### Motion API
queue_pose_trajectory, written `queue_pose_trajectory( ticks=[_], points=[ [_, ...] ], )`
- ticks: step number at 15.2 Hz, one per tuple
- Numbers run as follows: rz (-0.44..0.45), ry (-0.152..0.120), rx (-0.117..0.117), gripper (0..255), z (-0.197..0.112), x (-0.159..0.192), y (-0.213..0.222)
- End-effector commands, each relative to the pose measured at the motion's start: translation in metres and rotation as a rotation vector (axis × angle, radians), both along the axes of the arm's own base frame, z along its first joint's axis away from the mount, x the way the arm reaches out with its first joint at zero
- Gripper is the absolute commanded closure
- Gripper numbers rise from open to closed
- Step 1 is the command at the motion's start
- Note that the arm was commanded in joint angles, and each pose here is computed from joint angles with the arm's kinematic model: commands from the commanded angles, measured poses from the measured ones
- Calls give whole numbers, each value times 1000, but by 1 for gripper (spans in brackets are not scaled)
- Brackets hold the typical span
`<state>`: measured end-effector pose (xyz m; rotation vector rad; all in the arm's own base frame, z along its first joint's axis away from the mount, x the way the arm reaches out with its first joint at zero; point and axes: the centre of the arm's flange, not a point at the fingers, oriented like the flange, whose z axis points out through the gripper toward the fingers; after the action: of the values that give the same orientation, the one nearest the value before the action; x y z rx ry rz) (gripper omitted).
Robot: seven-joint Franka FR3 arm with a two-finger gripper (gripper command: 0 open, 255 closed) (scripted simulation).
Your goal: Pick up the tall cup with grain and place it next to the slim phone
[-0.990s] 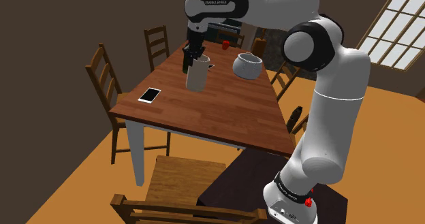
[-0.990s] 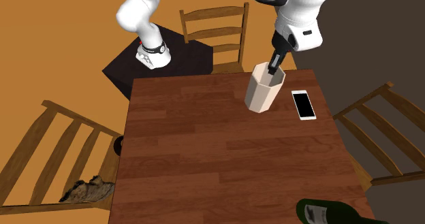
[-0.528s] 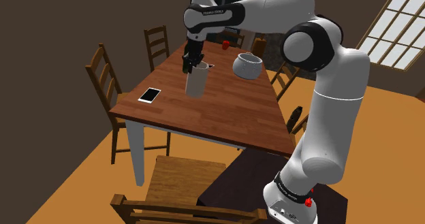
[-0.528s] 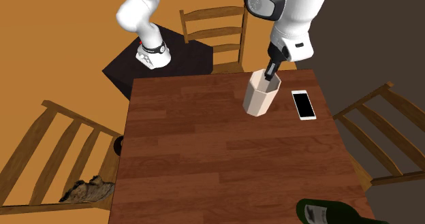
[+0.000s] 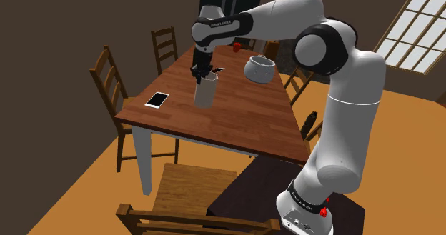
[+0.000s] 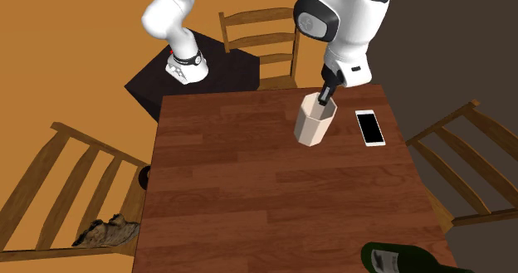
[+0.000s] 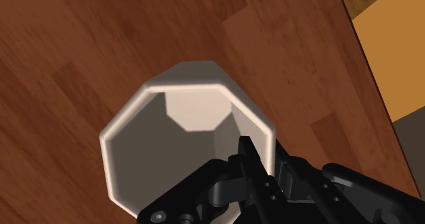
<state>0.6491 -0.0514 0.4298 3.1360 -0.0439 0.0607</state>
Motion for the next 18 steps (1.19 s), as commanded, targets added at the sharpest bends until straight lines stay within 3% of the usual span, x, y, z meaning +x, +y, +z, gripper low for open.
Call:
queue_pose_trajectory(
  ticks=[1,3,11,12,17,18],
  points=[
    [0,-2,0,255,-10,1,0],
    [0,-2,0,255,-23,1,0],
    [0,-2,0,255,-23,1,0],
    [0,-2,0,0,-23,1,0],
    [0,-2,0,0,-23,1,0],
    [0,-2,0,0,-10,1,0]
  ],
)
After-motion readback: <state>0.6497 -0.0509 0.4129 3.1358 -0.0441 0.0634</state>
